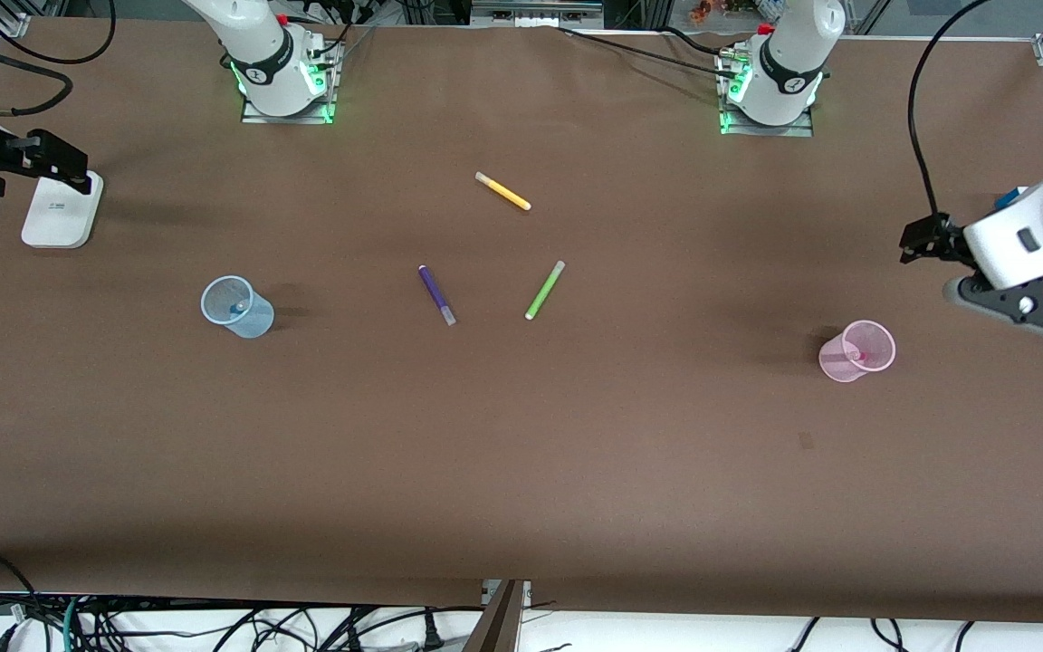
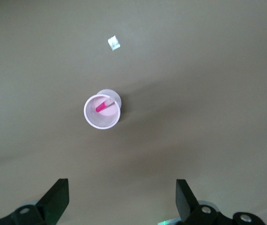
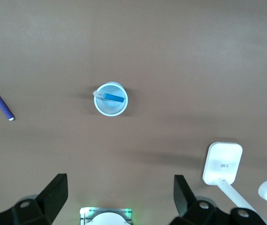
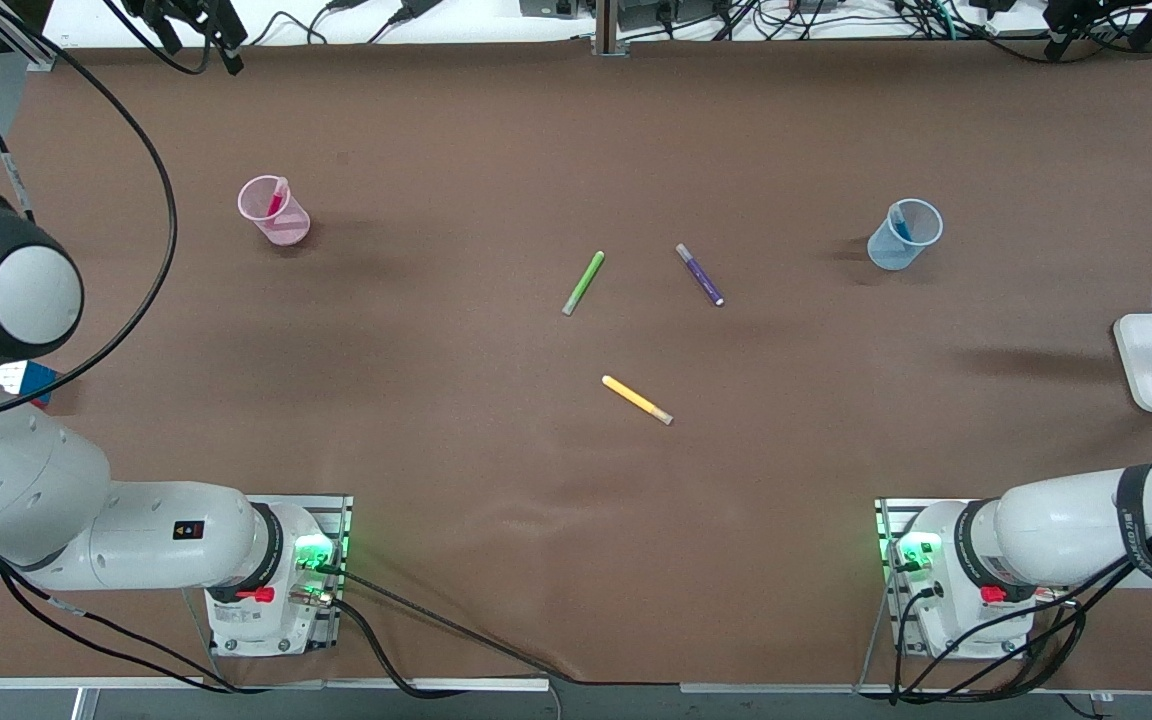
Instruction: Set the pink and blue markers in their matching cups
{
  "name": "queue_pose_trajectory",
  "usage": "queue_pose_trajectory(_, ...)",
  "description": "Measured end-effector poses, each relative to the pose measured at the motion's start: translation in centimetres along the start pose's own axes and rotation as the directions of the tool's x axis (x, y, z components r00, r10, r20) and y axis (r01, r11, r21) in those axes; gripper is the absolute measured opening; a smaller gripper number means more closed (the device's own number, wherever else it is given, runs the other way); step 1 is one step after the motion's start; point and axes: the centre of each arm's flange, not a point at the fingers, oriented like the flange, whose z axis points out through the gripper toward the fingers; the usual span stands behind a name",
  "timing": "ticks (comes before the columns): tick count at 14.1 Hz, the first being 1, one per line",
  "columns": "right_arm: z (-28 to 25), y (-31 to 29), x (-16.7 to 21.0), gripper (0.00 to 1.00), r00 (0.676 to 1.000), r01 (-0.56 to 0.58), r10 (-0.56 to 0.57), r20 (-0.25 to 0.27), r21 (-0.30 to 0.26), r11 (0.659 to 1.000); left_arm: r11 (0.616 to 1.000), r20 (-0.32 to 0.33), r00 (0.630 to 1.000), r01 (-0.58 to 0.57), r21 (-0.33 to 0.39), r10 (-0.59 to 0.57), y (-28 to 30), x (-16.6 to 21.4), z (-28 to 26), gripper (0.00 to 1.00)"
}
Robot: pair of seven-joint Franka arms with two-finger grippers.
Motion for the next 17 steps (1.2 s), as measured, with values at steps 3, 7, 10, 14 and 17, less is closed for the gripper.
queue_pose_trajectory(3, 0.4, 0.8, -0.3, 1.0, 0.996, -0.089, 0.088, 0.03, 0.049, 0.995, 0.995, -0.091, 0.993, 0.068, -0.07, -0.074, 1.1, -2.6, -1.6, 1.0)
queue_pose_trajectory(7, 0.4, 0.5, -0.3, 1.0, 0.992, -0.124, 0.122, 0.034, 0.067, 0.99, 0.98, -0.132, 0.971, 0.196, -0.022, -0.197, 3.6, -5.3, -1.7, 1.0)
queue_pose_trajectory(10, 0.5, 0.5, -0.1, 1.0, 0.992, -0.124, 0.122, 0.035, 0.066, 0.99, 0.955, -0.122, 0.948, 0.294, -0.029, -0.295, 4.6, -5.8, -0.3, 1.0)
queue_pose_trajectory(14, 0.4, 0.5, -0.1, 1.0, 0.993, -0.119, 0.117, 0.032, 0.067, 0.991, 0.946, -0.105, 0.94, 0.321, -0.034, -0.323, 3.6, -6.0, 0.5, 1.0)
queue_pose_trajectory(17, 0.3, 0.5, -0.1, 1.0, 0.993, -0.117, 0.116, 0.031, 0.067, 0.991, 0.943, -0.1, 0.938, 0.331, -0.036, -0.333, 3.1, -6.1, 0.8, 1.0)
